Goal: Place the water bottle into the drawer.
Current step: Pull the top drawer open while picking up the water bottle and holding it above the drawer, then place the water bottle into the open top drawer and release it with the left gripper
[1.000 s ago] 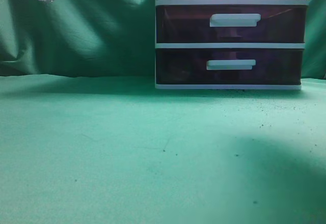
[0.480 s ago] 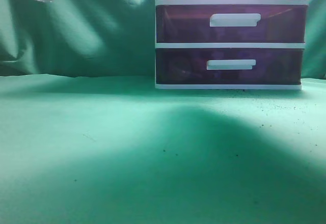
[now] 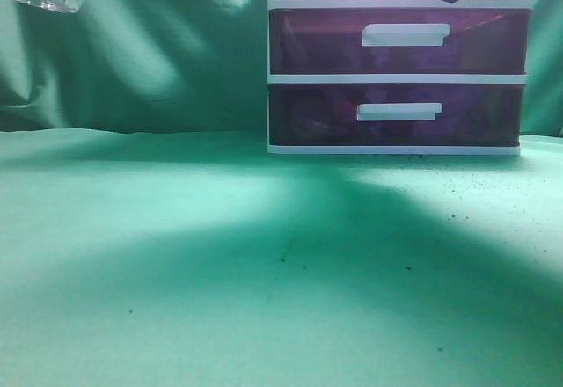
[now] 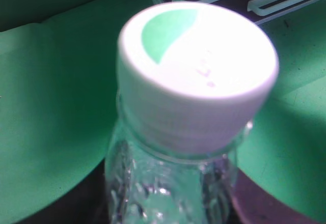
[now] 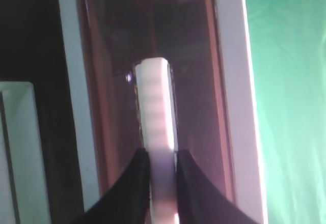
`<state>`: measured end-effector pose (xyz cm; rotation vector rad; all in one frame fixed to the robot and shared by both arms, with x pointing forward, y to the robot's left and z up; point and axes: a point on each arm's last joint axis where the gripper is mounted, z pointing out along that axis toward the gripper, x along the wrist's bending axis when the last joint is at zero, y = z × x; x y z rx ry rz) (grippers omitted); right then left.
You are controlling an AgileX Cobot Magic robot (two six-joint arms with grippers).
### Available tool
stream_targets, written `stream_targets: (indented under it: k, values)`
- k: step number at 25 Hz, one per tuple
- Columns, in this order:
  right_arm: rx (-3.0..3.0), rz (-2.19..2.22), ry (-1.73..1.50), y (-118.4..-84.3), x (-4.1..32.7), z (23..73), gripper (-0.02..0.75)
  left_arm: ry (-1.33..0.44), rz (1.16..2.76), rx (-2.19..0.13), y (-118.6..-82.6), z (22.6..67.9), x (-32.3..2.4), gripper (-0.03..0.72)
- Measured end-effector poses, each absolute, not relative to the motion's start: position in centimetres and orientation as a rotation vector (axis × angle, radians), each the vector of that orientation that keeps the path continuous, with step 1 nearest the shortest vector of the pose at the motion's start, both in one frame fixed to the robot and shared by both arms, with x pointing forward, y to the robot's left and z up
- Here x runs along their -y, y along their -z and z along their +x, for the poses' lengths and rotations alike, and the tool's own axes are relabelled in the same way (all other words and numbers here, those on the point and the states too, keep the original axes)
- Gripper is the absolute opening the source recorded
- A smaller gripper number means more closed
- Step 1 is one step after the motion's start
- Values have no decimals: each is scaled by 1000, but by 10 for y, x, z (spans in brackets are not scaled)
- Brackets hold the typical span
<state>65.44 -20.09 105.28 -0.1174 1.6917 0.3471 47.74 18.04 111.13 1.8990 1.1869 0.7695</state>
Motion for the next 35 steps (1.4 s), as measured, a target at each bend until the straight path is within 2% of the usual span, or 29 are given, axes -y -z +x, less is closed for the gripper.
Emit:
stream_targets:
  k: [8,23,29,30,31,35]
  values:
    - [-1723,-129,-324,-1058,205,640,123,-769,1899,-1187,-1111,477,-180,274]
    - [-1760,-165,-370,-1049,212,535,123,-738,1880,-1206,-1112,477,-179,274]
    - [-1761,-179,-368,-1040,216,519,123,-751,1790,-1114,-1150,477,-167,274]
    - [-1760,-180,-369,-1039,216,518,83,-761,1769,-1076,-1161,476,-164,274]
    - [-1757,-180,-371,-1038,216,518,102,-775,1746,-1032,-1172,475,-161,274]
    - [-1752,-186,-369,-1037,216,516,102,-805,1622,-870,-1210,476,-144,274]
